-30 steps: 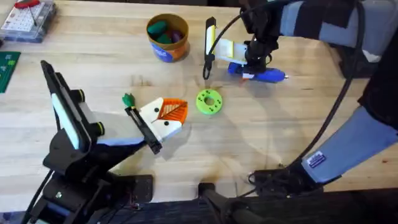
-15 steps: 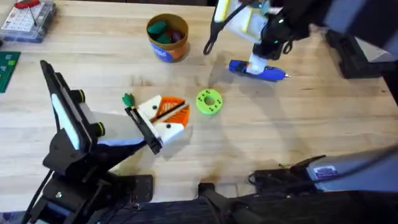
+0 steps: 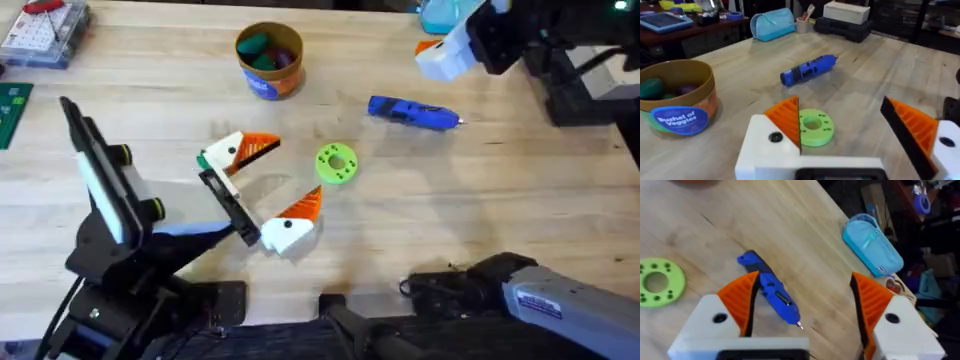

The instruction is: Pick up the gripper from the table and insert it into the empty holder that is missing its gripper. Then pick up a screw, insert it into the mounting hole, and use the screwdriver to tighten it. Finally, clean up the table by picking up the vegetable and placing it into the bucket.

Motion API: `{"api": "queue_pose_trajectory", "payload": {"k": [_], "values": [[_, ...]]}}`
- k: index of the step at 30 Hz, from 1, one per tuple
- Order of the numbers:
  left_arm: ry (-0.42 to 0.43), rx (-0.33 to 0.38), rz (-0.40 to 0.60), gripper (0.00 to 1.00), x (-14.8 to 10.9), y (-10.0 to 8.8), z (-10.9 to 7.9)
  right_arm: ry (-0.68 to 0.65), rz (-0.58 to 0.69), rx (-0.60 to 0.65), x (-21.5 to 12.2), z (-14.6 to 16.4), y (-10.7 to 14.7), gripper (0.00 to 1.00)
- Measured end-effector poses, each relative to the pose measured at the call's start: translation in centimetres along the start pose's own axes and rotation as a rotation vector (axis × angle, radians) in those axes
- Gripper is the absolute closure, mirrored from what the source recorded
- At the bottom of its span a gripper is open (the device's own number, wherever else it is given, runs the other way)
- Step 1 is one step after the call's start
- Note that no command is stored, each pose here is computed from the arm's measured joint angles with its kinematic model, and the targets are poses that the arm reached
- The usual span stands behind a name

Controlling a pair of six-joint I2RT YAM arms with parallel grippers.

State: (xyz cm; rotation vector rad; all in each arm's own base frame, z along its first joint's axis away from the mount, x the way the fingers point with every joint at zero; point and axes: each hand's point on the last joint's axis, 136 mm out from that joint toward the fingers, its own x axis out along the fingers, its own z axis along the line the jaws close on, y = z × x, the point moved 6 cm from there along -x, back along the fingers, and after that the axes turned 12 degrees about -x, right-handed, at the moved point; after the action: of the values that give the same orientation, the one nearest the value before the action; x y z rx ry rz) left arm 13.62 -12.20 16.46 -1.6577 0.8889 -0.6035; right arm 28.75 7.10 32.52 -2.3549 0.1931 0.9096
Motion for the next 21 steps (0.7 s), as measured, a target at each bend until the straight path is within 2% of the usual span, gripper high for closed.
{"api": "queue_pose_trajectory", "payload": {"k": [3, 8, 12, 14, 19, 21], "values": [[-0.022, -0.008, -0.036, 0.014, 0.0, -0.7, 0.2, -0.042, -0.060, 0.032, -0.6, 0.5, -0.6, 0.006], [-0.120, -0.108, -0.057, 0.014, -0.1, -0.8, 1.3, -0.133, -0.119, 0.135, -0.8, 1.4, -1.2, 0.006], [-0.244, -0.182, 0.003, 0.014, -0.8, -0.8, 2.1, -0.201, -0.085, 0.230, -1.6, 2.5, -0.4, 0.006], [-0.297, -0.193, 0.018, 0.014, -1.5, -1.8, 2.1, -0.231, -0.058, 0.255, -2.6, 3.3, 0.4, 0.006], [-0.404, -0.192, 0.004, 0.014, -3.7, -7.0, 0.9, -0.268, -0.020, 0.289, -6.6, 4.8, 2.8, 0.006], [-0.444, -0.201, 0.028, 0.014, -4.4, -8.4, 0.6, -0.275, -0.006, 0.298, -8.1, 5.4, 3.9, 0.007]]}}
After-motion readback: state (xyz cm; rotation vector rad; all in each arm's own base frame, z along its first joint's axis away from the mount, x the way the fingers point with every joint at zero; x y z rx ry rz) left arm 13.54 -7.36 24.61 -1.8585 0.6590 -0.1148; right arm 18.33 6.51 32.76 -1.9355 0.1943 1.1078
